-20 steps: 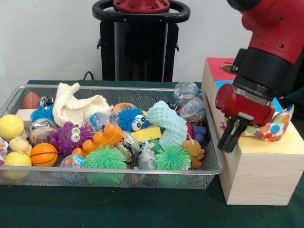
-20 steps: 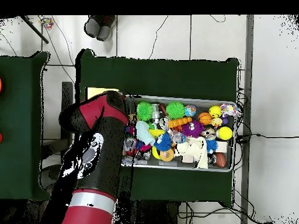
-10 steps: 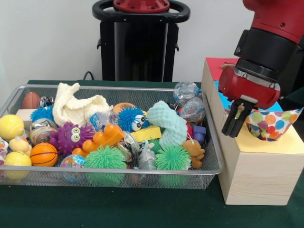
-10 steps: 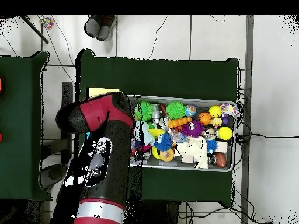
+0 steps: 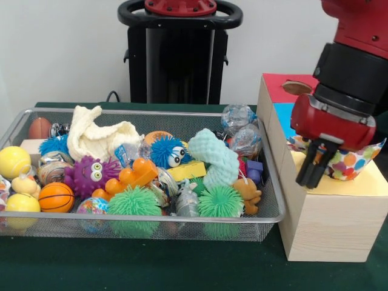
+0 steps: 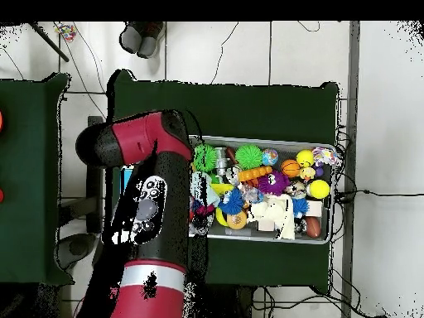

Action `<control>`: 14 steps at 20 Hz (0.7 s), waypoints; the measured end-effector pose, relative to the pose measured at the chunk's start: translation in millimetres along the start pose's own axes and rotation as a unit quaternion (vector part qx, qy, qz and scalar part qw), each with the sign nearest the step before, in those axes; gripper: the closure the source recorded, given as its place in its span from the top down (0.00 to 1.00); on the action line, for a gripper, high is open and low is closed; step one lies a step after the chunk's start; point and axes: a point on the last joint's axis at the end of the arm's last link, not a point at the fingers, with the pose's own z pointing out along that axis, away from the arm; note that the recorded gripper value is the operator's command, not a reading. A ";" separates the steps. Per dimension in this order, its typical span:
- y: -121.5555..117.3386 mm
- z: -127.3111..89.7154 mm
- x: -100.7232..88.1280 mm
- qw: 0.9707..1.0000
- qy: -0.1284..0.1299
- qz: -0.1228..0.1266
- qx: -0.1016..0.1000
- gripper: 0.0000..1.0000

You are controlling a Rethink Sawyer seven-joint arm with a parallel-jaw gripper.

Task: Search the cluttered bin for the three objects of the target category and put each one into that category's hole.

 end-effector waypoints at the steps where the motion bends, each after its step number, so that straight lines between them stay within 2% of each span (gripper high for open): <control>1: 2.2 1.3 -4.2 1.000 0.003 0.001 -0.001 0.00; 7: 15.1 9.1 -24.8 1.000 0.006 0.000 -0.001 0.00; 14: 30.3 15.7 -43.9 1.000 -0.011 -0.003 -0.007 0.00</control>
